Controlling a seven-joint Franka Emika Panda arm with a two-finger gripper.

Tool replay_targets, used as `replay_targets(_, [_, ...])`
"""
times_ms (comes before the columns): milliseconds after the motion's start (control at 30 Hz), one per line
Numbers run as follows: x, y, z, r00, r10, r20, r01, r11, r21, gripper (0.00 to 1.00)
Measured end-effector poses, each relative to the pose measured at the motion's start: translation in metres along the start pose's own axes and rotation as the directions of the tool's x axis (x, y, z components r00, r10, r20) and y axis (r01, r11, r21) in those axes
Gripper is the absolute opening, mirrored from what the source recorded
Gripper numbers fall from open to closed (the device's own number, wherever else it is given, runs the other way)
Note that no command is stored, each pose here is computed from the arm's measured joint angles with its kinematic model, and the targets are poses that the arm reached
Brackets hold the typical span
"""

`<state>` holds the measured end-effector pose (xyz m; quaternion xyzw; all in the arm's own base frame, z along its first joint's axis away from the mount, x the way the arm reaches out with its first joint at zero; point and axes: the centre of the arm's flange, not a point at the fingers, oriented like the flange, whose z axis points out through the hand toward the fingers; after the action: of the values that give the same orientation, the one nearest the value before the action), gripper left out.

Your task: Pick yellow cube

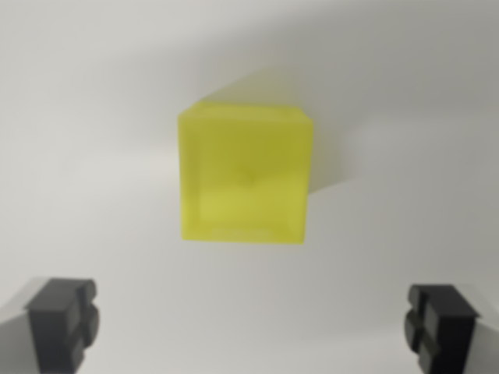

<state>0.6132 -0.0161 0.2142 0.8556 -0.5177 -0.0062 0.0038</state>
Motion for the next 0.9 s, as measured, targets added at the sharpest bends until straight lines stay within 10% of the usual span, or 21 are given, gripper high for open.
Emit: replay_targets(900, [0.002,-0.008,0.066,0.9984,0.055,-0.0047,-0.055,0.9984,0.0099,1.0])
